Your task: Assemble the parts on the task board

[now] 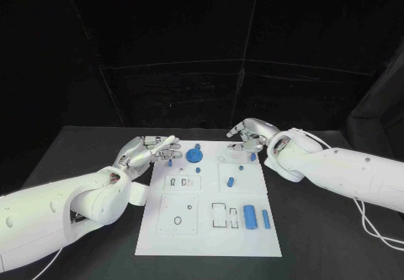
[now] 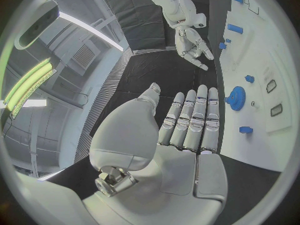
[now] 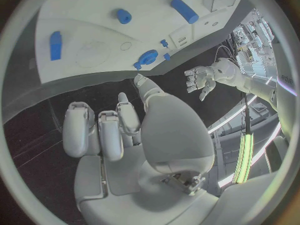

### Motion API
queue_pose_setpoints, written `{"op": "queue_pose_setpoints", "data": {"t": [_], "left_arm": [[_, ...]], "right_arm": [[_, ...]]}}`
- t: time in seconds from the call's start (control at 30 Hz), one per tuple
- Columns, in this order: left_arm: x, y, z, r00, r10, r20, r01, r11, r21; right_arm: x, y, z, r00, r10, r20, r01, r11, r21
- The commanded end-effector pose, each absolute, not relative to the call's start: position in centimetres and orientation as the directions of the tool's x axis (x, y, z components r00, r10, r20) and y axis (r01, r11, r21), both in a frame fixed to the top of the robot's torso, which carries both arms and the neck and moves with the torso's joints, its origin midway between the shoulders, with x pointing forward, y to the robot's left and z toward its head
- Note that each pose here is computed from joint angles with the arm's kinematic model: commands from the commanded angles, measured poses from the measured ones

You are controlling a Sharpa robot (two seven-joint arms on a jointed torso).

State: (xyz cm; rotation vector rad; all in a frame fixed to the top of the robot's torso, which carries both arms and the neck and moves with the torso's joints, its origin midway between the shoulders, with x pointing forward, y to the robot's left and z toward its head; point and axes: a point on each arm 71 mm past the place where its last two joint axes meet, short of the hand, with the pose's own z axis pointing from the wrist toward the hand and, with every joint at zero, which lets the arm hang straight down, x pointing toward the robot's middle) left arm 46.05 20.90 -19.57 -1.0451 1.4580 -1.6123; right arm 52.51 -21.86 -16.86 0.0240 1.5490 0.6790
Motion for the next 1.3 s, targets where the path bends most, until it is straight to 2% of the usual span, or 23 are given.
{"op": "queue_pose_setpoints", "data": {"t": [0.03, 0.27, 0.47, 0.73, 1.3], "left_arm": [[46.1, 20.7, -19.4, -0.431, -0.896, 0.109, -0.004, -0.118, -0.993], [46.3, 20.6, -19.5, -0.431, -0.896, 0.107, -0.002, -0.118, -0.993], [46.4, 20.5, -19.6, -0.433, -0.895, 0.108, -0.002, -0.119, -0.993], [46.5, 20.5, -19.7, -0.430, -0.897, 0.106, -0.002, -0.117, -0.993], [46.5, 20.5, -19.8, -0.430, -0.897, 0.106, -0.003, -0.116, -0.993]], "right_arm": [[52.2, -23.0, -16.1, -0.125, 0.542, -0.831, -0.423, 0.729, 0.539], [52.1, -26.1, -16.4, -0.129, 0.557, -0.820, -0.392, 0.731, 0.558], [51.5, -28.2, -18.8, -0.147, 0.554, -0.820, -0.343, 0.749, 0.567], [51.0, -29.4, -20.8, -0.170, 0.546, -0.820, -0.310, 0.761, 0.571], [51.5, -30.5, -21.7, -0.149, 0.508, -0.848, -0.256, 0.809, 0.530]]}}
